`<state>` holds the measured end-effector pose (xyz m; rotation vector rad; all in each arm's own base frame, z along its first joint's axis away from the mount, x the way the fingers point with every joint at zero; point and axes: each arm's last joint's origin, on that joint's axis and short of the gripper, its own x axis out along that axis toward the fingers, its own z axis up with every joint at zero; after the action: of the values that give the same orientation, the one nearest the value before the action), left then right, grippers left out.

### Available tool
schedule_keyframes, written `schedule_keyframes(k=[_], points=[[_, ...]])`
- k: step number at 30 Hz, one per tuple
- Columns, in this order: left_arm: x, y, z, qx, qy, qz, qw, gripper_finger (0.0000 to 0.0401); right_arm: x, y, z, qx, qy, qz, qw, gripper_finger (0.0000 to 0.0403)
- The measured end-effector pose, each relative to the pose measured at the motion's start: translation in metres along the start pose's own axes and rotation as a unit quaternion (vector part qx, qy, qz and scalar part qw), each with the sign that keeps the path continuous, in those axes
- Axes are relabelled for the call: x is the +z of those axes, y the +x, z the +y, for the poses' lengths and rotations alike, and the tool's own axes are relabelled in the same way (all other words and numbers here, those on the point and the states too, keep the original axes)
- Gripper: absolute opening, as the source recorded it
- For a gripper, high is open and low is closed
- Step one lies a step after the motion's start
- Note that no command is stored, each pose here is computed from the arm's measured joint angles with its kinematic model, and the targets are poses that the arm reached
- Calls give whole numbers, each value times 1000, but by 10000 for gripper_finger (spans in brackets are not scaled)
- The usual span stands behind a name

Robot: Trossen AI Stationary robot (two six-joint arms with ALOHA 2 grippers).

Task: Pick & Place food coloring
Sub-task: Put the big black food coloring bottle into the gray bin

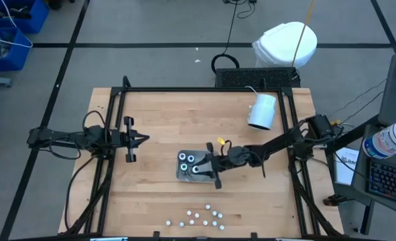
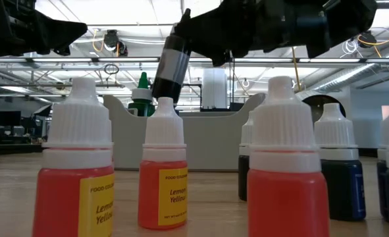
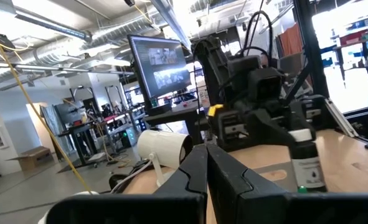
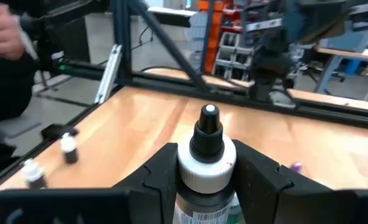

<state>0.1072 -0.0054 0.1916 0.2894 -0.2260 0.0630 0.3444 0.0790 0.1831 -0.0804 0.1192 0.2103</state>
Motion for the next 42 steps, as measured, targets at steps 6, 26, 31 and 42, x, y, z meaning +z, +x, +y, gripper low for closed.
schedule_keyframes(k=[6,26,31,42], points=[[0,0,0,0,9,0,1000,10,-1,0,2,13,0,3,1000,118],[0,0,0,0,24,0,1000,10,-9,0,-1,35,-13,41,998,122],[0,0,0,0,16,1,1000,10,-7,0,-3,22,1,35,999,119],[-1,0,0,-1,21,4,1000,10,-14,-1,-16,-6,10,64,998,120]])
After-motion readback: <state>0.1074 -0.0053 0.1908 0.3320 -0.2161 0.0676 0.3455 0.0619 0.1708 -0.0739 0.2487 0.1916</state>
